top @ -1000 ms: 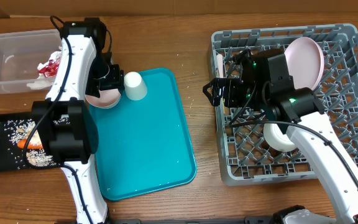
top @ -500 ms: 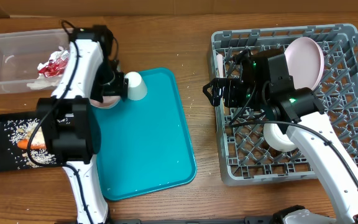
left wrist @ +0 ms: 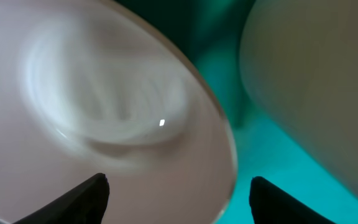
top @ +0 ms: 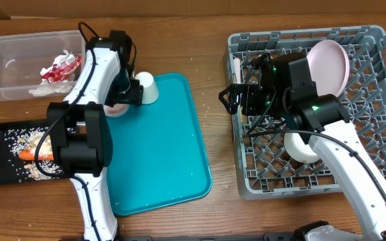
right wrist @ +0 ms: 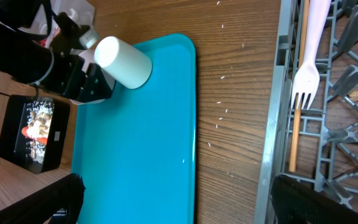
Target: Sort waste into correct bins and load items into the dishwasher rack
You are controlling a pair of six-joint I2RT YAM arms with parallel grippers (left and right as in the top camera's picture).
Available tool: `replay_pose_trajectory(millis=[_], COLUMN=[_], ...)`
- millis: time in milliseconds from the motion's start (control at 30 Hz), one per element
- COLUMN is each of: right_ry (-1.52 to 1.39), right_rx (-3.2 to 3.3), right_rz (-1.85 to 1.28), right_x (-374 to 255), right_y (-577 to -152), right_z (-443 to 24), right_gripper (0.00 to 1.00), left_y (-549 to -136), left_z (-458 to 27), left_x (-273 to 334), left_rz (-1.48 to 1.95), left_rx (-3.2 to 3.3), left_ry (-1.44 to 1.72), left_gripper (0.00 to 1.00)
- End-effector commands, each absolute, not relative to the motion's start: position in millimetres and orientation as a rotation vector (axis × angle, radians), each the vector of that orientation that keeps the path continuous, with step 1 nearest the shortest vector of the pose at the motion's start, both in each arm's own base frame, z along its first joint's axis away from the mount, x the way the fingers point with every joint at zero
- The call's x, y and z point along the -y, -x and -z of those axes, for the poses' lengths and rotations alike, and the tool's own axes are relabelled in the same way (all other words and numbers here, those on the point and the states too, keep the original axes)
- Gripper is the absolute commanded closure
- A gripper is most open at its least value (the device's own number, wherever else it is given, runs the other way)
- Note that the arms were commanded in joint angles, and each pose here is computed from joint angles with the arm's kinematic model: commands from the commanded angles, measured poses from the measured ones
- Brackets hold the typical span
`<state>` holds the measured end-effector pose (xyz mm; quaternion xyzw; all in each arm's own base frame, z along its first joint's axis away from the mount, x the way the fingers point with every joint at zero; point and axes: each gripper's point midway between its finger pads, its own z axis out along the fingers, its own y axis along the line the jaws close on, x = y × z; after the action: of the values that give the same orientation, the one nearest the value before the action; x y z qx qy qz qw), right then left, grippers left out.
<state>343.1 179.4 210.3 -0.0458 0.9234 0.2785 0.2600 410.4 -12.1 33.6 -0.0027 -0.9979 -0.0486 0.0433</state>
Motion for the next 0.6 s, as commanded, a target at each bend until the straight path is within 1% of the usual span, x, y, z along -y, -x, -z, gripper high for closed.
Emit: replay_pose_trajectory(millis=[0, 167, 267, 433, 533, 567], right_ry=[0.123, 0.123, 0.123, 0.123, 0.123, 0.123], right_rx=[-2.493, -2.493, -2.493, -2.493, -2.493, -2.493], right_rz=[-0.746, -0.746, -0.746, -0.746, -0.746, -0.746], right_x=[-179.3, -179.3, -179.3, -179.3, -179.3, -179.3], right_y=[-345.1, -345.1, -345.1, -345.1, -345.1, -345.1], right_z=[-211.6, -211.6, -211.6, -211.6, -211.6, -211.6], right_gripper=[0.0, 0.0, 0.0, 0.0, 0.0, 0.0], left_y=[-396.6, -388.7, -386.9, -378.8, -375.2, -374.3], left_z=[-16.4, -7.9, -9.3, -12.3, -16.1, -19.4], left_x=[10.4, 15.8, 18.3, 23.0, 32.1, 37.5], left_rz=[0.173, 0.15, 0.128, 0.126, 0.095, 0.084], left_rx=[2.999, 2.979, 2.975, 2.945, 2.939, 2.943], left_ry=[0.066, 0.077, 0.069, 0.076, 0.089, 0.078], left_gripper=[0.28, 0.32, 0.39, 0.54, 0.61, 0.61])
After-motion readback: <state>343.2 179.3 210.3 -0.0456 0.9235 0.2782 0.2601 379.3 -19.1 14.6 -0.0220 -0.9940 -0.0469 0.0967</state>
